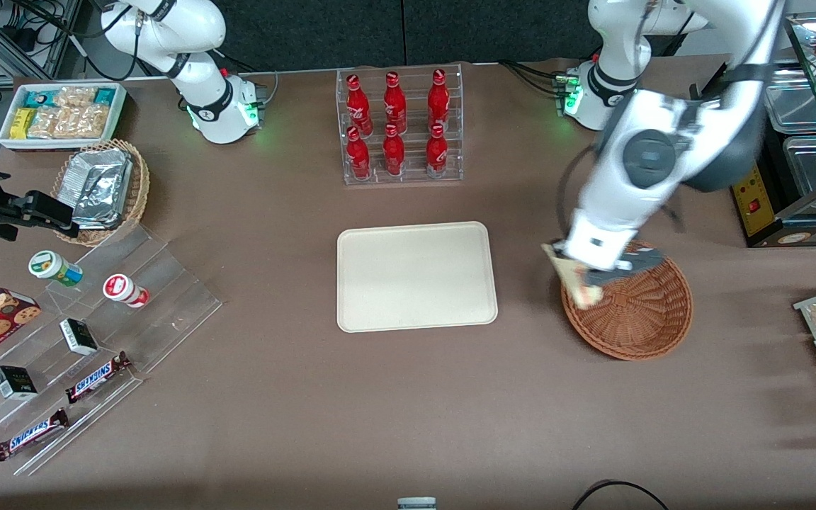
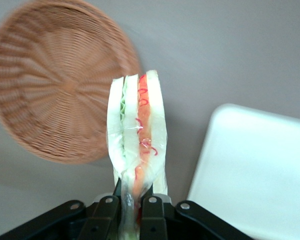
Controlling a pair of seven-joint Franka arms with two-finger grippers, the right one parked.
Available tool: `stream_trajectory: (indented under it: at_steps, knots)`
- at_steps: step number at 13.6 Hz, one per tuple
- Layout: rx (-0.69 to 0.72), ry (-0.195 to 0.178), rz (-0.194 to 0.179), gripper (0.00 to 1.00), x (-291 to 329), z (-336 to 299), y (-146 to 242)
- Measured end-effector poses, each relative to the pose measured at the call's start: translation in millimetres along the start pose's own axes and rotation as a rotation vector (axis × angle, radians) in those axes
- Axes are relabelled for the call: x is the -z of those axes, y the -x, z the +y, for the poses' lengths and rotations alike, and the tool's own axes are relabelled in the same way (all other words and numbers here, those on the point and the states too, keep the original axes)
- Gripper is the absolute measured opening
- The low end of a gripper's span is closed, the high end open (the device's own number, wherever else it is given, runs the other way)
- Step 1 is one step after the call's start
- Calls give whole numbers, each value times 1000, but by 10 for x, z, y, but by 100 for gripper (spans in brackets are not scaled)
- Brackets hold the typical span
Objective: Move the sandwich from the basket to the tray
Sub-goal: 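Lift the sandwich and carry it with the left gripper over the cream tray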
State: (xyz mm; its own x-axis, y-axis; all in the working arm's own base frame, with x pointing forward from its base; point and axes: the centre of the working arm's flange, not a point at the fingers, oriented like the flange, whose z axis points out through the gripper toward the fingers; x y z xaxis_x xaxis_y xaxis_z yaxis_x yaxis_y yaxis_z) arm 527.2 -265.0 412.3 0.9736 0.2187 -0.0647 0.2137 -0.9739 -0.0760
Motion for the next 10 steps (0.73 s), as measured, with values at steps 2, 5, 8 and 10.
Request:
stream_trajectory:
  at_steps: [2, 5, 8, 10]
  knots:
    - [-99, 13, -22, 15, -203, 448, 261]
    - [-215, 39, -37, 15, -407, 1018, 545]
    - [-270, 24, -30, 15, -648, 1640, 824]
    - [-290, 3, -24, 15, -919, 1985, 980]
